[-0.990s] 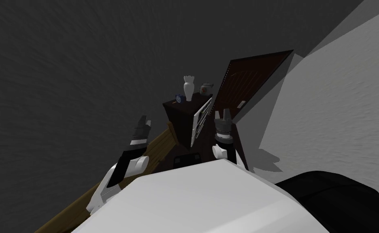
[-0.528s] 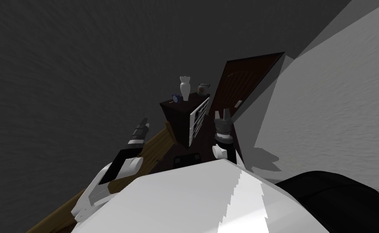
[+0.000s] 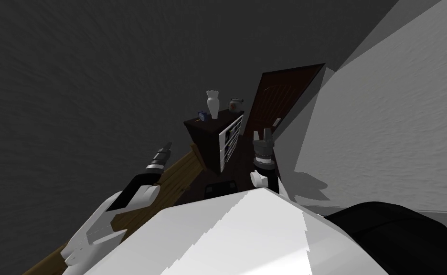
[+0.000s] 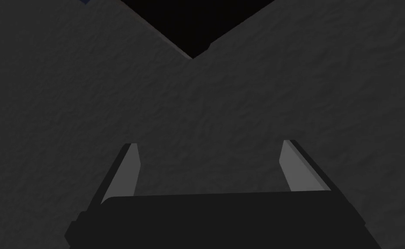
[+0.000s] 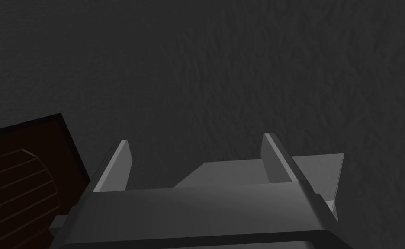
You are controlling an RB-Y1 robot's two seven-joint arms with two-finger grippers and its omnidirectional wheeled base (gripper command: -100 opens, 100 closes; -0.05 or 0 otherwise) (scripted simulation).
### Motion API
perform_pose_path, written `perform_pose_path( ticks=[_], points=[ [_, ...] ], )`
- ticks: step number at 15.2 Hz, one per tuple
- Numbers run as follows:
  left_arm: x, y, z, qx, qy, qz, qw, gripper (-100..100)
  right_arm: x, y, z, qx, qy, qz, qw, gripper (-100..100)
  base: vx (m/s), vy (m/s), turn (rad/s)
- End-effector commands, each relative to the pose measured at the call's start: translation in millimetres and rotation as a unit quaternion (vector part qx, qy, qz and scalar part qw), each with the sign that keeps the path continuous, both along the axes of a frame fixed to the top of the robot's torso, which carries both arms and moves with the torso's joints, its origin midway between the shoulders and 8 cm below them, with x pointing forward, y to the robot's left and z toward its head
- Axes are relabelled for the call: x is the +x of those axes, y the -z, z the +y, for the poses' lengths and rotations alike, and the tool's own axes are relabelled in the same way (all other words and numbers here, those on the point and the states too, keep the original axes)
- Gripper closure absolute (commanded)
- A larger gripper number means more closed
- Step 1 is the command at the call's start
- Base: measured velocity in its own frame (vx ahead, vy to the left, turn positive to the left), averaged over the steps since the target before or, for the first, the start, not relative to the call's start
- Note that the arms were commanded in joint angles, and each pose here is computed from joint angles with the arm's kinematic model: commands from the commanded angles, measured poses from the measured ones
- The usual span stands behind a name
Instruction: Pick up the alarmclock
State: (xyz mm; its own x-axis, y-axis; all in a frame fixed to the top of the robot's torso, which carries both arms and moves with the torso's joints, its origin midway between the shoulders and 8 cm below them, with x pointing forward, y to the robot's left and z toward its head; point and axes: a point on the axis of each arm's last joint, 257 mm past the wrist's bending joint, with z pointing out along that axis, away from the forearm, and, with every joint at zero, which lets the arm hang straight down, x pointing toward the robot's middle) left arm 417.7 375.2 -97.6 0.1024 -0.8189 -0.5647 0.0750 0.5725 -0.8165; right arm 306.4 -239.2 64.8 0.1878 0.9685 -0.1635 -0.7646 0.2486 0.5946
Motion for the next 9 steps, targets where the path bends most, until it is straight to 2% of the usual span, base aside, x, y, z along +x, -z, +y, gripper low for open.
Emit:
perform_pose_path(
  ticks=[1,2,3,5,6,7,9],
  points=[
    [1,8,13.6,0.008,-0.011,0.024,0.9996,-100,0,0,0,0.000,0.000,0.000,1.0000,0,-0.016,-0.062,-0.026],
    [1,8,13.6,0.008,-0.011,0.024,0.9996,-100,0,0,0,0.000,0.000,0.000,1.0000,0,-0.007,-0.043,0.005],
    [2,14,40.1,0.024,-0.030,0.046,0.9982,-100,0,0,0,0.000,0.000,0.000,1.0000,0,-0.016,-0.080,-0.078],
    [2,21,44.1,0.029,-0.034,0.064,0.9969,-100,0,0,0,0.000,0.000,0.000,1.0000,0,-0.022,-0.095,-0.064],
    [2,25,72.4,0.040,-0.055,0.084,0.9941,-100,0,0,0,0.000,0.000,0.000,1.0000,0,-0.035,-0.109,-0.096],
    [3,26,74.9,0.050,-0.055,0.094,0.9928,-100,0,0,0,0.000,0.000,0.000,1.0000,0,-0.040,-0.115,-0.085],
    [2,31,77.3,0.049,-0.060,0.104,0.9916,-100,0,0,0,0.000,0.000,0.000,1.0000,0,-0.016,-0.065,-0.015]
  ],
)
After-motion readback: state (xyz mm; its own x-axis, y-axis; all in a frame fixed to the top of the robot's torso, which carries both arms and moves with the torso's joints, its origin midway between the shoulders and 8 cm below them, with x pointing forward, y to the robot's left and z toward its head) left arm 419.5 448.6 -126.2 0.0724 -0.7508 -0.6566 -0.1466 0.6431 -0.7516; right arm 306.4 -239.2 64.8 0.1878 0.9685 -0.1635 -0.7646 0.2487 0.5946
